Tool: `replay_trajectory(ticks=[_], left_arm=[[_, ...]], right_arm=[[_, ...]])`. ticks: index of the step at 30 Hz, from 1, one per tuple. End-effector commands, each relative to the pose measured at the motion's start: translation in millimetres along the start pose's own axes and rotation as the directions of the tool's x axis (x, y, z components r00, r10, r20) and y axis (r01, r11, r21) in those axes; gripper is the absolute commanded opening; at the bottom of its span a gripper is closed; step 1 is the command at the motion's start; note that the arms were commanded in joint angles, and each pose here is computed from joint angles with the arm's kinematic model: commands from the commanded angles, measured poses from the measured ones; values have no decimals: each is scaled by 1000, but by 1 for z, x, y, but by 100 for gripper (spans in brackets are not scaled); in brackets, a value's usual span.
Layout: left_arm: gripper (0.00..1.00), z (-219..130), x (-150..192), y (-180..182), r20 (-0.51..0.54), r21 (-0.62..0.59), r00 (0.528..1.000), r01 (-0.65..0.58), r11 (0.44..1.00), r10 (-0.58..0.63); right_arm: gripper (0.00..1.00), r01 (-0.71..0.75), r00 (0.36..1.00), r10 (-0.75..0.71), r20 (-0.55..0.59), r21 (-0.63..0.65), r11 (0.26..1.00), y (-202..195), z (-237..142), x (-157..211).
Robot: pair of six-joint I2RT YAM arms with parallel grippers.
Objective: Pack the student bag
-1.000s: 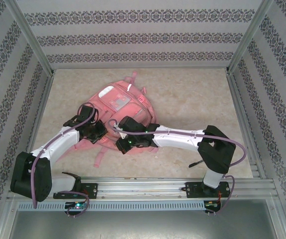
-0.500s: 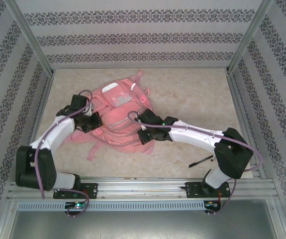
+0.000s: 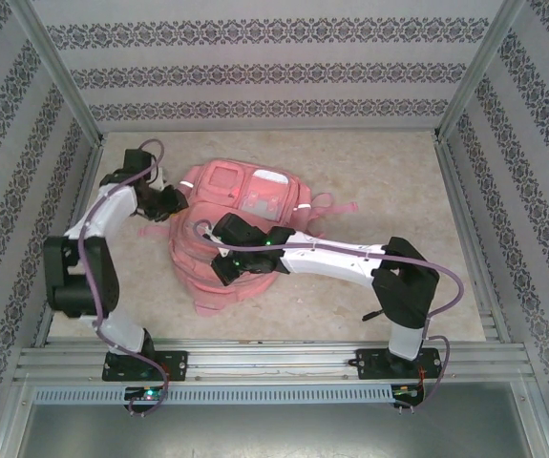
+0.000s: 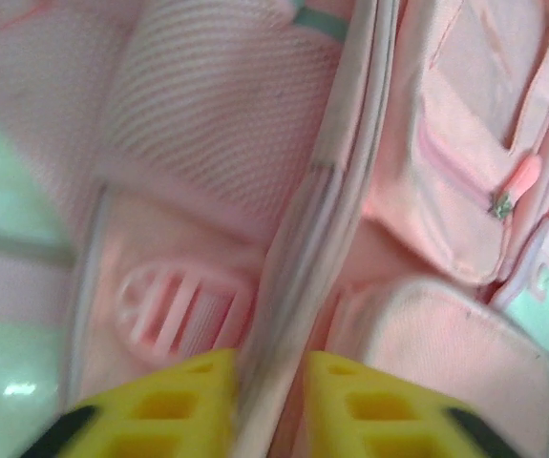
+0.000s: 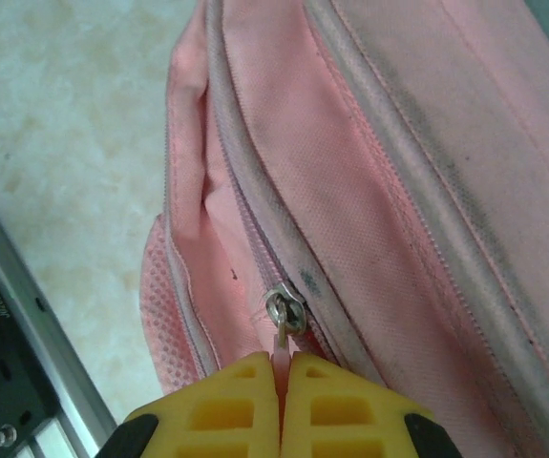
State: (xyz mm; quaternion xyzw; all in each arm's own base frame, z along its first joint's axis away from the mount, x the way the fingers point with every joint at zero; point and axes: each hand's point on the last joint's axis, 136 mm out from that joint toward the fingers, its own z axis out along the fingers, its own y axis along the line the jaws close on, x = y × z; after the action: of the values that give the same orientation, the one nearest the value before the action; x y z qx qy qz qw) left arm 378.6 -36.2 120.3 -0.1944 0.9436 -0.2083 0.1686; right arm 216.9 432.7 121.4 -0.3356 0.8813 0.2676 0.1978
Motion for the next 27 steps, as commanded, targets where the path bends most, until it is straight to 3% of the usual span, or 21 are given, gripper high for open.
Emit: replay_trajectory(ticks=[1,9,18,22,24,27], left_arm=[[39,-28,41,38,-6,-148,997,71,986,-72],[39,-22,98,18,-12,17,977,214,977,-214],[36,-3,94,9,78,31,958,275,961,-276],[22,-1,92,18,108,-8,957,271,963,-268],[0,4,92,20,106,-13,964,247,969,-244],[0,1,84,27,116,-65,978,184,981,-176]], right_arm=[[0,-5,1000,7,27,-62,998,14,-1,-14],[0,-13,1000,12,-11,-98,995,19,8,4],[0,-3,1000,3,-3,-128,992,37,16,6],[0,4,1000,-6,-15,-123,992,40,18,13],[0,7,1000,-10,-24,-109,994,36,17,17],[0,13,998,-14,-68,-23,1000,18,12,33]])
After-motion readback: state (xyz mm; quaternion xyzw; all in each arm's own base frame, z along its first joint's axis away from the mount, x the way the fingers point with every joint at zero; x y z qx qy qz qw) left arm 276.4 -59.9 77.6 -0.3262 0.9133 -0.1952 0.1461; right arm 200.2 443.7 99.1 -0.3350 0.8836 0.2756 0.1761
